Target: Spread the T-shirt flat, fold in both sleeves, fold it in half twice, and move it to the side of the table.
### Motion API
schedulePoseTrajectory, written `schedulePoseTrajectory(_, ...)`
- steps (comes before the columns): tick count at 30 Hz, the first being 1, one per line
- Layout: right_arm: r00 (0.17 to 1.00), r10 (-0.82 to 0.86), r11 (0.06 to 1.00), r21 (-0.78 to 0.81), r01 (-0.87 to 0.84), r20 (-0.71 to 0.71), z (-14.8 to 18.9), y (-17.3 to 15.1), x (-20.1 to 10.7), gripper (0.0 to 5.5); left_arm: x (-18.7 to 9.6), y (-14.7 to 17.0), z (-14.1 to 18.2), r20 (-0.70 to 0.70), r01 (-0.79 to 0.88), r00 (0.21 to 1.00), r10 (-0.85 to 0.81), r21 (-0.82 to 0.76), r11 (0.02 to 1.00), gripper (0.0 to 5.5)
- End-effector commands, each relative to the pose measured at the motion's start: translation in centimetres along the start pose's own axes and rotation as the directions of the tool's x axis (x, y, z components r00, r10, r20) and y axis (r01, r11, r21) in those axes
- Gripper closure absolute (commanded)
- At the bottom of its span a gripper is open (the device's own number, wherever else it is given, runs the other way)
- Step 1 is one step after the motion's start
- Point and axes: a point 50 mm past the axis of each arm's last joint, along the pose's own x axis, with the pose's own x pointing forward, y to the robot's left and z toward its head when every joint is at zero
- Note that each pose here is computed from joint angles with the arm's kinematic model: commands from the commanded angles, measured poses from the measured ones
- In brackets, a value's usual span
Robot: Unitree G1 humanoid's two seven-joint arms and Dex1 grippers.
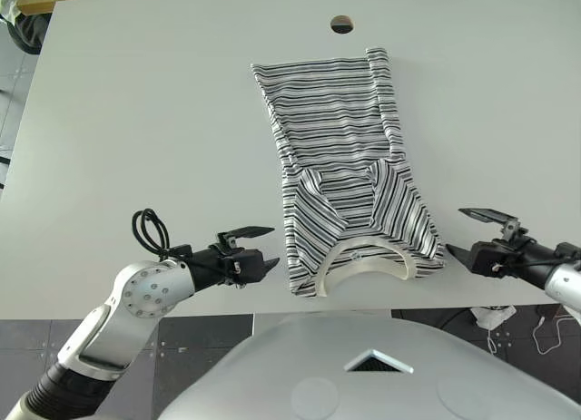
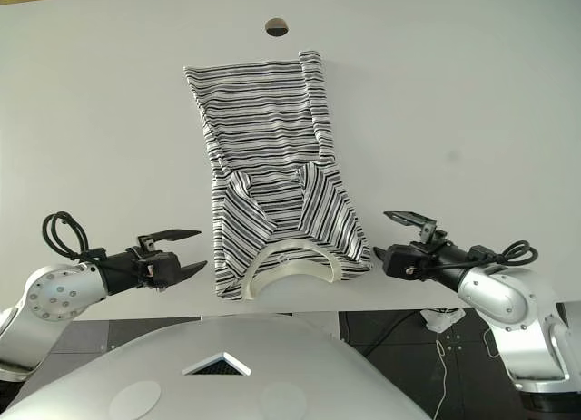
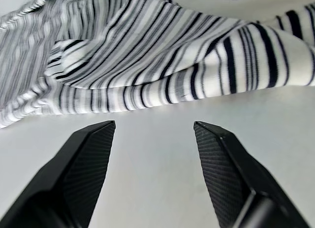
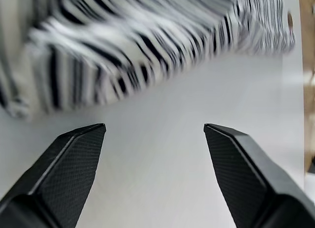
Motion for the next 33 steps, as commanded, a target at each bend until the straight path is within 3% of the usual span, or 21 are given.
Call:
schedulePoseTrajectory(1, 0.993, 0.117, 0.993, 0.011, -0.117, 0.026, 0.4, 2.2, 0.6, 1.78, 0.8, 0.1, 0.4, 0.028, 0.007, 1.0, -0.008, 0.029, 1.0, 2.53)
schedulePoseTrajectory(4, 0.989, 0.096, 0.995, -0.004, -0.096, 0.111, 1.8, 2.6, 1.3, 1.78, 1.4, 0.0, 0.7, 0.053, 0.008, 0.999, -0.009, 0.03, 1.0, 2.53)
schedulePoseTrajectory(6, 0.987, 0.089, 0.996, -0.027, -0.086, 0.133, 2.1, 2.7, 1.8, 2.26, 1.7, -0.1, 0.8, 0.063, 0.016, 0.998, -0.018, 0.035, 0.999, 2.49)
schedulePoseTrajectory(21, 0.99, 0.11, 0.987, -0.124, -0.099, 0.087, 1.2, 3.3, 2.4, 5.31, 1.6, 0.5, 0.7, 0.057, 0.116, 0.991, -0.123, 0.116, 0.986, 5.0)
schedulePoseTrajectory(23, 0.989, 0.123, 0.988, -0.109, -0.113, 0.087, 1.3, 3.4, 2.2, 5.4, 1.5, 0.6, 0.6, 0.058, 0.136, 0.988, -0.142, 0.102, 0.985, 5.3)
schedulePoseTrajectory(27, 0.965, 0.174, 0.981, 0.048, -0.187, 0.197, 3.2, 4.0, 0.9, 5.4, -0.8, -0.7, 1.3, 0.109, 0.297, 0.949, -0.297, 0.013, 0.955, 5.36)
schedulePoseTrajectory(33, 0.81, 0.217, 0.909, 0.19, -0.372, 0.545, 9.7, 3.4, -3.3, 5.4, -5.9, 0.9, 3.5, 0.291, 0.347, 0.908, -0.301, -0.12, 0.93, 5.36)
